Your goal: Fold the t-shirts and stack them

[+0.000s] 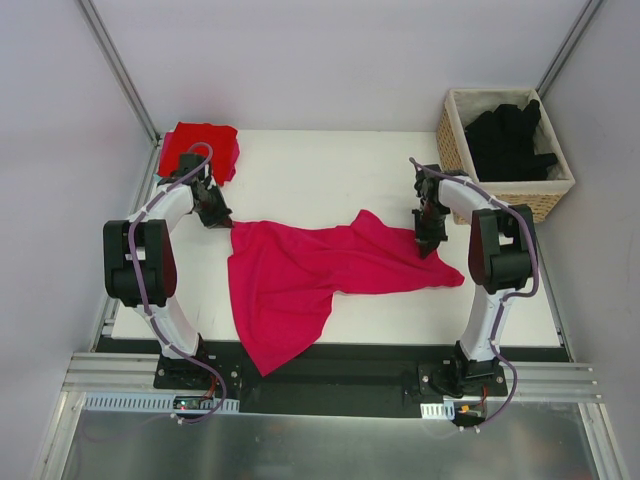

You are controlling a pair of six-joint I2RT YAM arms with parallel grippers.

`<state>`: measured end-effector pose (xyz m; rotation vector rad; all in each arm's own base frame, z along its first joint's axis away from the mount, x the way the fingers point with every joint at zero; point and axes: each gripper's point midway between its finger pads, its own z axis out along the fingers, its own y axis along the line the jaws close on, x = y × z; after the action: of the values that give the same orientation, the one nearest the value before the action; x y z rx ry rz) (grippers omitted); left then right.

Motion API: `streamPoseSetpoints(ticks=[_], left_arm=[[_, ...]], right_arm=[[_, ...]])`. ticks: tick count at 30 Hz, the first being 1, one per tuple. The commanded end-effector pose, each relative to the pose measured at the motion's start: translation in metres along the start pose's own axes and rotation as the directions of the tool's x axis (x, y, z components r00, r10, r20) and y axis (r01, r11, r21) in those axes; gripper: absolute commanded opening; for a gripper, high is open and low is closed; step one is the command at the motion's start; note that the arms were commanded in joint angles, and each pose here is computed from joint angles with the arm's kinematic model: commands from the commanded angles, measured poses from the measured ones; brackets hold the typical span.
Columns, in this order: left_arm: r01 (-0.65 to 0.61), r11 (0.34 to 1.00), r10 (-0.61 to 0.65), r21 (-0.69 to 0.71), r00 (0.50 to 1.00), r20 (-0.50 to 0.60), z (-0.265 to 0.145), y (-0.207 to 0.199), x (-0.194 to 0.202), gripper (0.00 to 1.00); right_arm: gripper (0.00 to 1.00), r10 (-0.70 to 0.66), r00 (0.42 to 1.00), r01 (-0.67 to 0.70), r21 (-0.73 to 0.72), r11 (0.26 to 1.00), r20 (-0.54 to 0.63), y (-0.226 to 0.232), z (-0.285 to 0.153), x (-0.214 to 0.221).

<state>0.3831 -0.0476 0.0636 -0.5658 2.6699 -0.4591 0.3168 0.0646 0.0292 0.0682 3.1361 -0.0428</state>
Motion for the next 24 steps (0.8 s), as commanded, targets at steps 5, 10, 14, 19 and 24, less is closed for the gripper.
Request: streamPoseSetpoints(ticks=[5, 10, 14, 19, 24], left_arm=[[-0.022, 1.0, 0.021, 0.012, 0.999, 0.048, -0.02, -0.005, -0.013, 0.0], [-0.02, 1.0, 0.019, 0.014, 0.999, 0.045, -0.019, -0.005, -0.012, 0.0], [-0.016, 1.0, 0.015, 0.013, 0.999, 0.041, -0.019, -0.004, -0.01, 0.0], [-0.02, 1.0, 0.02, 0.012, 0.998, 0.056, -0.022, -0.005, -0.014, 0.0], [-0.037, 0.999, 0.036, 0.011, 0.997, 0.068, -0.025, -0.005, -0.017, 0.0]], right_arm=[[0.12, 0.015, 0.999, -0.015, -0.015, 1.0, 0.035, 0.001, -0.021, -0.001], [0.41, 0.0, 0.997, -0.001, 0.017, 1.0, 0.073, -0.006, -0.032, -0.001], [0.46, -0.001, 0.996, -0.001, 0.021, 1.0, 0.092, -0.007, -0.038, -0.002], [0.46, -0.002, 0.998, 0.003, 0.0, 1.0, 0.056, -0.001, -0.023, -0.002], [0.45, 0.003, 0.999, -0.002, -0.028, 1.0, 0.038, 0.004, -0.013, 0.003]])
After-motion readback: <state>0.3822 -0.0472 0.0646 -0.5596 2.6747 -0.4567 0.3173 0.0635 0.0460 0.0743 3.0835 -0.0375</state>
